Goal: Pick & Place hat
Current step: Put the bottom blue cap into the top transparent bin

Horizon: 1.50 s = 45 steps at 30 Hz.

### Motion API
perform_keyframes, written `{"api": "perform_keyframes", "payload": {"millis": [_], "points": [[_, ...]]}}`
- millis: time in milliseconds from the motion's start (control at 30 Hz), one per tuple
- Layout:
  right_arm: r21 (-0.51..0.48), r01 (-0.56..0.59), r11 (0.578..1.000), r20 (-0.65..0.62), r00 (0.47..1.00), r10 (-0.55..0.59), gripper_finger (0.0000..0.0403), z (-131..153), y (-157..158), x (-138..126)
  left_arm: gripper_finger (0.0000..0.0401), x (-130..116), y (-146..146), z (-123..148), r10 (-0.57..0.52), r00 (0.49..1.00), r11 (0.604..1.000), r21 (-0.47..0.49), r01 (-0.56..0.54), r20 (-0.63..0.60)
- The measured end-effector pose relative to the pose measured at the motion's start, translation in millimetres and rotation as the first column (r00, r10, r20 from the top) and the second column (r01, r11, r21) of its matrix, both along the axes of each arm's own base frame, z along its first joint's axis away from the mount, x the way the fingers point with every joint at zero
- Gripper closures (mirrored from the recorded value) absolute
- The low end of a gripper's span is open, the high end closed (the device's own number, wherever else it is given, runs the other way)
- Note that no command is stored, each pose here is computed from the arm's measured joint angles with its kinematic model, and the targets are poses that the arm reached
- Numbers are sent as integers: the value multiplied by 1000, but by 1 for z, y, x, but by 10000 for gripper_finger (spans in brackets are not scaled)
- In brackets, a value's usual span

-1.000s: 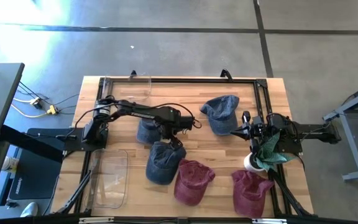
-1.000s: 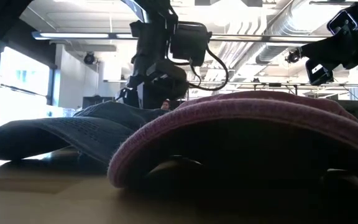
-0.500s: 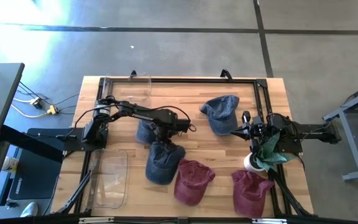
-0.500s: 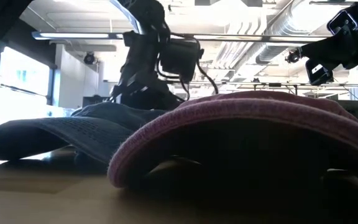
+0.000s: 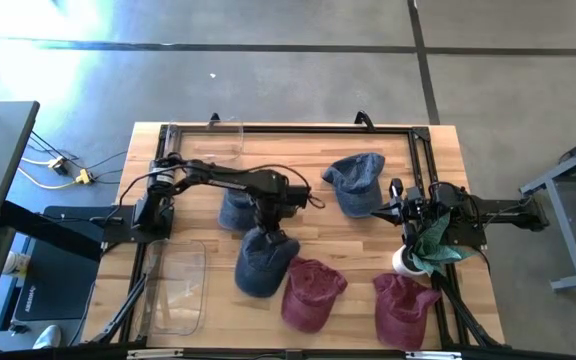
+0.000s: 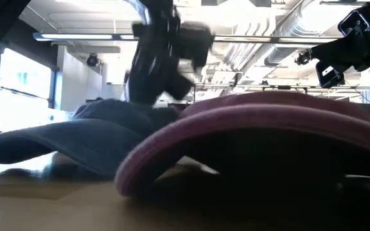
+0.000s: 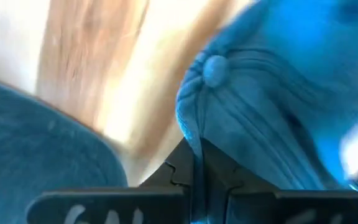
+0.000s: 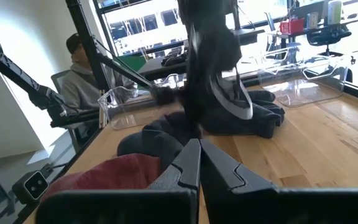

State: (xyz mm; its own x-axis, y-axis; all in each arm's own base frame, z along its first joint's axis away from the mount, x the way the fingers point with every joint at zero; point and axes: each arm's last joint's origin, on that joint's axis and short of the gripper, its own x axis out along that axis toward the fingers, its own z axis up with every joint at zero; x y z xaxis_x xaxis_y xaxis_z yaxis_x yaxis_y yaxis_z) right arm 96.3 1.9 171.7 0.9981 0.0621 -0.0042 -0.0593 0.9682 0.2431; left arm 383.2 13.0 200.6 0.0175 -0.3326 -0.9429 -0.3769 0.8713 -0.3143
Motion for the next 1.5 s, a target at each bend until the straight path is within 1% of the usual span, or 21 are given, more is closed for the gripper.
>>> {"api": "perform_keyframes", "payload": {"millis": [167, 300, 400, 533, 600, 667, 700, 767, 800, 833, 900, 967, 1033, 1100, 1133, 1167, 1233, 1300, 1400, 1467, 1500], "points": [[0, 0, 1000, 0, 1000, 0, 402, 0, 0, 0, 398, -2, 0, 75, -59, 991, 998, 29, 56, 122], [-1, 0, 1000, 0, 1000, 0, 402, 0, 0, 0, 399, -6, 2, 128, -49, 979, 994, 103, 29, 199], [-1, 0, 1000, 0, 1000, 0, 402, 0, 0, 0, 400, -9, -4, 161, -45, 957, 994, 111, 14, 287], [-1, 0, 1000, 0, 1000, 0, 402, 0, 0, 0, 400, -14, -17, 203, -64, 896, 993, 119, 12, 439], [0, 0, 1000, 0, 1000, 0, 402, 0, 0, 0, 400, -18, -21, 219, -55, 865, 991, 135, -14, 499], [-1, 0, 1000, 0, 1000, 0, 402, 0, 0, 0, 401, -15, -24, 222, -34, 838, 991, 130, -44, 544], [-18, 0, 1000, 1, 1000, 0, 402, 0, 0, 0, 401, -15, -24, 223, -22, 827, 990, 125, -59, 561], [-104, 9, 995, 14, 1000, -8, 402, 1, 0, 0, 401, -17, -28, 225, -8, 829, 987, 135, -82, 560], [-109, 15, 994, 33, 999, -11, 402, 2, 0, 0, 401, -17, -30, 228, 0, 814, 986, 137, -98, 581], [-76, 18, 997, 60, 998, -14, 402, 5, 0, 0, 401, -17, -33, 231, 0, 798, 984, 143, -108, 602], [32, 19, 999, 139, 990, -24, 402, 13, -1, -1, 401, -19, -39, 233, -10, 790, 984, 148, -102, 613], [203, 20, 979, 230, 971, -68, 402, 23, -2, -2, 401, -18, -48, 234, -33, 779, 985, 151, -80, 626], [386, -9, 923, 334, 933, -131, 402, 34, -4, -6, 401, -19, -57, 236, -82, 760, 985, 168, -37, 645], [505, -44, 862, 426, 881, -205, 402, 44, -6, -11, 401, -19, -67, 238, -146, 730, 981, 195, 18, 667], [539, -73, 839, 466, 856, -225, 402, 49, -7, -13, 401, -19, -72, 238, -178, 716, 977, 209, 46, 676], [543, -107, 833, 511, 830, -226, 402, 53, -7, -16, 401, -19, -77, 239, -209, 698, 972, 224, 72, 684], [495, -172, 852, 596, 781, -188, 402, 62, -6, -20, 401, -18, -84, 241, -278, 650, 957, 260, 126, 707], [493, -197, 848, 607, 775, -174, 402, 70, -5, -21, 401, -18, -88, 244, -361, 592, 931, 307, 195, 720], [526, -139, 839, 489, 857, -165, 393, 84, -5, -11, 401, -21, -94, 252, -487, 472, 872, 378, 312, 735], [531, -74, 844, 352, 926, -140, 379, 93, -4, 1, 401, -26, -96, 258, -554, 366, 822, 419, 386, 748], [524, -47, 850, 279, 953, -120, 369, 97, -4, 9, 401, -30, -98, 259, -585, 327, 792, 438, 425, 742]]}}
